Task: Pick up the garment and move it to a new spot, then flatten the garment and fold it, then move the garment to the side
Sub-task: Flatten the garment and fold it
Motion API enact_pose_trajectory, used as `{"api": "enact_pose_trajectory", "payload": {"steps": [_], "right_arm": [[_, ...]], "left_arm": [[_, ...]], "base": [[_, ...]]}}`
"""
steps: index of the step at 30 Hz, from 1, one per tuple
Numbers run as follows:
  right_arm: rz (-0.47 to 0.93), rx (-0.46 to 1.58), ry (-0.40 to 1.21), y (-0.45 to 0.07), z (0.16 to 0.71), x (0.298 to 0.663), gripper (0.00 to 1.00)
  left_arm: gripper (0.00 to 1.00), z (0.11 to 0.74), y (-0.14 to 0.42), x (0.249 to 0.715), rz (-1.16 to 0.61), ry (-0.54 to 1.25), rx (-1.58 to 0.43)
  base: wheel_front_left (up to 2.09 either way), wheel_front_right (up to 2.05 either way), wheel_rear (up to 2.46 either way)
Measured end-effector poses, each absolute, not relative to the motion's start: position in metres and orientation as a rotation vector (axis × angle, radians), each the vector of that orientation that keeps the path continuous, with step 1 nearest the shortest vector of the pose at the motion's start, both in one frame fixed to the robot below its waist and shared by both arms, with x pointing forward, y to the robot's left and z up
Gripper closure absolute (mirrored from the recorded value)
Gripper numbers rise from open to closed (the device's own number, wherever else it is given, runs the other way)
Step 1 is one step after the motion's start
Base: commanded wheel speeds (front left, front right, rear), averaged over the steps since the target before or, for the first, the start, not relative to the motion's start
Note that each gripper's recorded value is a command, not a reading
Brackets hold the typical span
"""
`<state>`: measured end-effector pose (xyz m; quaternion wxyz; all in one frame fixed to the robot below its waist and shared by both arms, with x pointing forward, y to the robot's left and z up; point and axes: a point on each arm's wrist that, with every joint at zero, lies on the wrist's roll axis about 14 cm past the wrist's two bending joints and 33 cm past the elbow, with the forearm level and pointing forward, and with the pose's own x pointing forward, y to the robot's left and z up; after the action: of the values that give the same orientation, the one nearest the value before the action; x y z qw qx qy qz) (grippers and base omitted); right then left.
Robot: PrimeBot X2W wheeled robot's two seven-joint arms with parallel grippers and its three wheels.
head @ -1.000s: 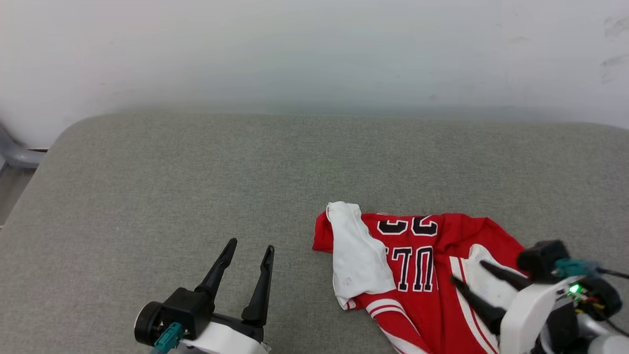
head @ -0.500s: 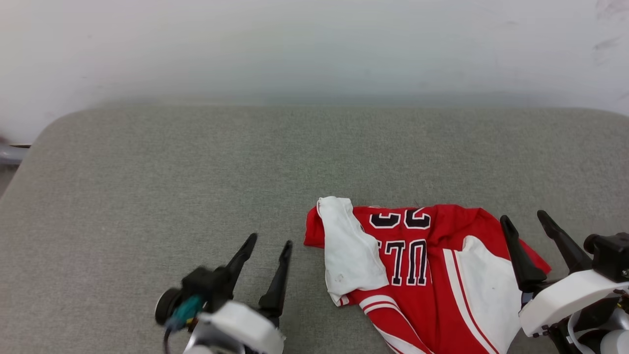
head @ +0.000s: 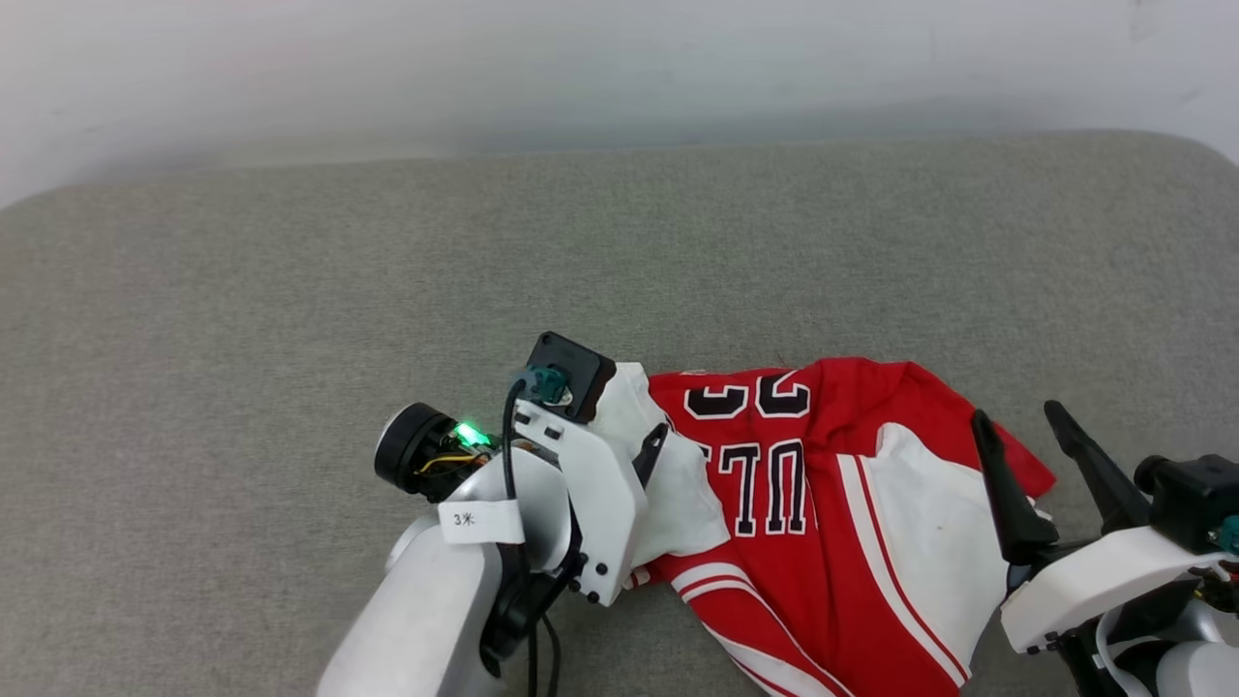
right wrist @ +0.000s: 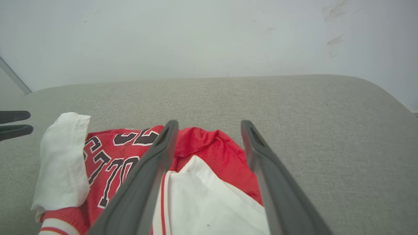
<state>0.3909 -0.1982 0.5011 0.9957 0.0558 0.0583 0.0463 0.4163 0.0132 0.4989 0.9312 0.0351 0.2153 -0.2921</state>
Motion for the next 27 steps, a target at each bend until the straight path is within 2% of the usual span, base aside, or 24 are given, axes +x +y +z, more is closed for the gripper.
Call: {"api": "enact_pose_trajectory", "payload": {"steps": [15,16,17,21,27], "right_arm": [[0.058,0.121,0.184,-0.203,0.470,0.389,0.00],[0.058,0.120,0.186,-0.203,0.469,0.389,0.00],[0.057,0.120,0.189,-0.203,0.467,0.390,0.00],[0.054,0.119,0.201,-0.204,0.463,0.390,0.00],[0.075,0.113,0.195,-0.197,0.465,0.395,0.00]], "left_arm": [[0.00,0.422,0.000,0.412,-0.658,0.695,0.158],[0.02,0.419,-0.002,0.411,-0.664,0.705,0.155],[1.00,0.414,-0.003,0.410,-0.671,0.713,0.148],[1.00,0.416,-0.008,0.410,-0.683,0.698,0.103],[1.00,0.441,0.003,0.423,-0.623,0.582,0.007]], "base": [[0.00,0.00,0.00],[0.00,0.00,0.00],[0.00,0.00,0.00],[0.00,0.00,0.00],[0.00,0.00,0.00]]}}
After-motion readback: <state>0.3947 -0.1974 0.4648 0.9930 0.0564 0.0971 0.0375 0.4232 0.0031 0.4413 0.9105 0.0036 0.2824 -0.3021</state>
